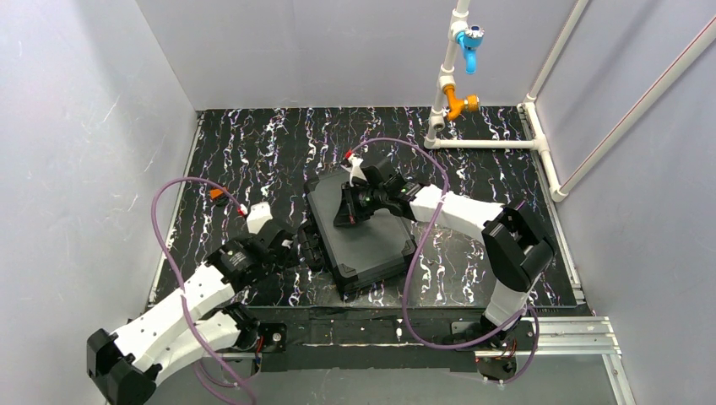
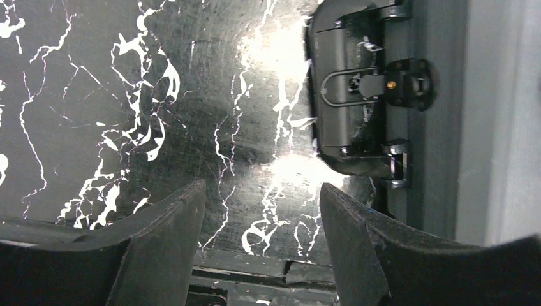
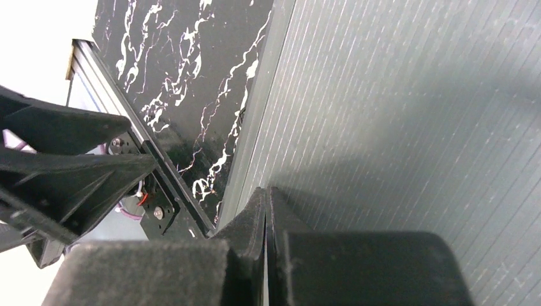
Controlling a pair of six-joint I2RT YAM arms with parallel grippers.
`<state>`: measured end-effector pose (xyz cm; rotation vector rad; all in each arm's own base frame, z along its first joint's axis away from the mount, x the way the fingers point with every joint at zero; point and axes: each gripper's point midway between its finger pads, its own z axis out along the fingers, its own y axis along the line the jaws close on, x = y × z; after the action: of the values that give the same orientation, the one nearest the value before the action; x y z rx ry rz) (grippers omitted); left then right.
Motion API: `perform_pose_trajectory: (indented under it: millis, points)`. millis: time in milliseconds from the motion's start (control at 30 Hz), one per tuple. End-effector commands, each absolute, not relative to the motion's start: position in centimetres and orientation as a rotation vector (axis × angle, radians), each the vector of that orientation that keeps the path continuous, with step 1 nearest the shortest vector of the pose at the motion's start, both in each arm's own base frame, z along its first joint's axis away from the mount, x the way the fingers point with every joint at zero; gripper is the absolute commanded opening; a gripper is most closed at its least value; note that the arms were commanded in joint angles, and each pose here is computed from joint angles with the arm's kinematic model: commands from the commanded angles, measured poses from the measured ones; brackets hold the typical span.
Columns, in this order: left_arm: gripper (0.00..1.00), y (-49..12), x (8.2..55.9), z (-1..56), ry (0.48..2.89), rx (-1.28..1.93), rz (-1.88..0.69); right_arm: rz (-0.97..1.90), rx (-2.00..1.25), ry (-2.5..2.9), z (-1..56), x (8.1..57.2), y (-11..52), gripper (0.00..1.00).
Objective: Pack up texas hold em set
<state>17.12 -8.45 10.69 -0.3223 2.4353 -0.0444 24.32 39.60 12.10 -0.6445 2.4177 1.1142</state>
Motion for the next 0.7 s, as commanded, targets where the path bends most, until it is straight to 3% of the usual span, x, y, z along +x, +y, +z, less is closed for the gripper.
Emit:
perform_pose_trajectory:
  millis: [0, 467, 667]
  points:
    - [0.61, -8.6, 17.6, 8.4, 2.508, -0.372, -0.092, 0.729, -0.678, 2.805, 0.7, 20.2, 32.5, 0.01]
    - [0.52, -8.8, 19.5, 5.9, 2.540, -0.463, -0.205, 0.732, -0.688, 2.827, -0.3, 19.9, 32.4, 0.01]
    - [0.37, -9.0, 20.5, 4.9, 2.541, -0.488, -0.286, 0.736, -0.689, 2.830, -0.4, 19.8, 32.4, 0.01]
